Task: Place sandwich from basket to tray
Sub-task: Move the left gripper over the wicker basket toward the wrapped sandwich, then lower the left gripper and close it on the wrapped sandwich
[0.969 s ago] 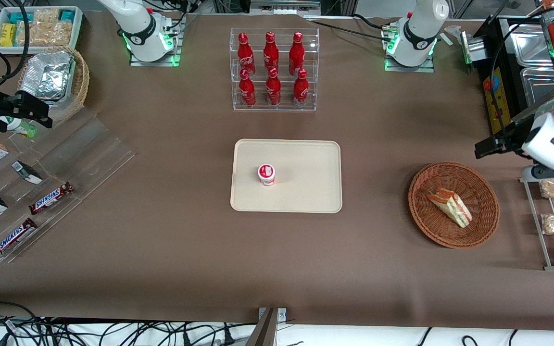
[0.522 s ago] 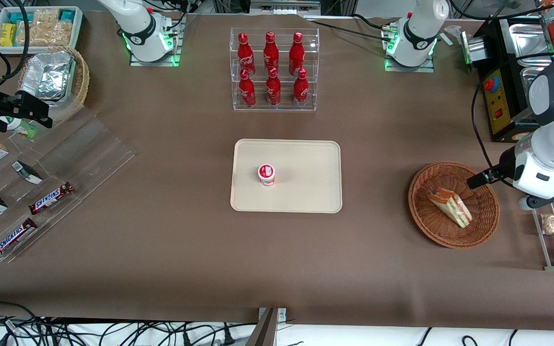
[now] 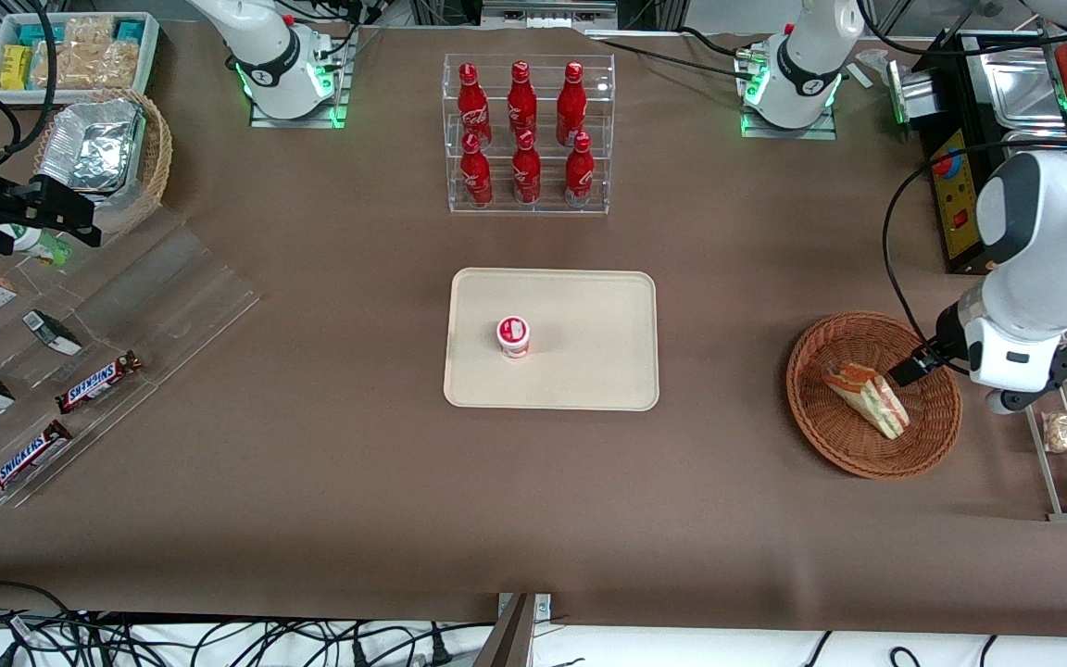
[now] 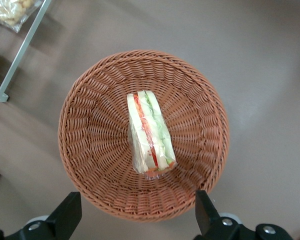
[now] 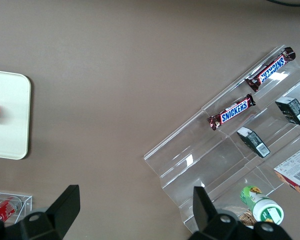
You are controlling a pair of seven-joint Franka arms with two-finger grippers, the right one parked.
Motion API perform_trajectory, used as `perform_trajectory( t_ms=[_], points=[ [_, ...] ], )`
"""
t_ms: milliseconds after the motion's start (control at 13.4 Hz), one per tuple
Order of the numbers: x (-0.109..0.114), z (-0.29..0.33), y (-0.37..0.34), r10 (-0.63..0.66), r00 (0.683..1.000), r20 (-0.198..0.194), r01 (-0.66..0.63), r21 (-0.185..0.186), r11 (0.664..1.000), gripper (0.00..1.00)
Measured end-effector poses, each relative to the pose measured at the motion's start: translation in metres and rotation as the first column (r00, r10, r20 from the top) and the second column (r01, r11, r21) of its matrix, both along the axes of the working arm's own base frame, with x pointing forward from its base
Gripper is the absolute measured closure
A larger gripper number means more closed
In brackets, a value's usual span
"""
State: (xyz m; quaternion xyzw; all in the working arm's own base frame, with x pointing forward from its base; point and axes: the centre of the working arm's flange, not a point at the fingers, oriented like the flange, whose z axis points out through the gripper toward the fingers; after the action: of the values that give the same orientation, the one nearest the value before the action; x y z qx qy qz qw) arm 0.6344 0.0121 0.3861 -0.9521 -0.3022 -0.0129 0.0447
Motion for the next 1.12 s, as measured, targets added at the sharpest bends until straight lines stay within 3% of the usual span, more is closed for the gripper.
perform_trajectory(
  t_ms=[596,1118],
  points=[
    [0.007,-0.076,-0.008,0.096,0.995,0.037,-0.097,0.021,0.995,0.0],
    [0.012,-0.113,-0.01,0.092,0.995,0.046,-0.092,0.006,0.996,0.0]
  ],
)
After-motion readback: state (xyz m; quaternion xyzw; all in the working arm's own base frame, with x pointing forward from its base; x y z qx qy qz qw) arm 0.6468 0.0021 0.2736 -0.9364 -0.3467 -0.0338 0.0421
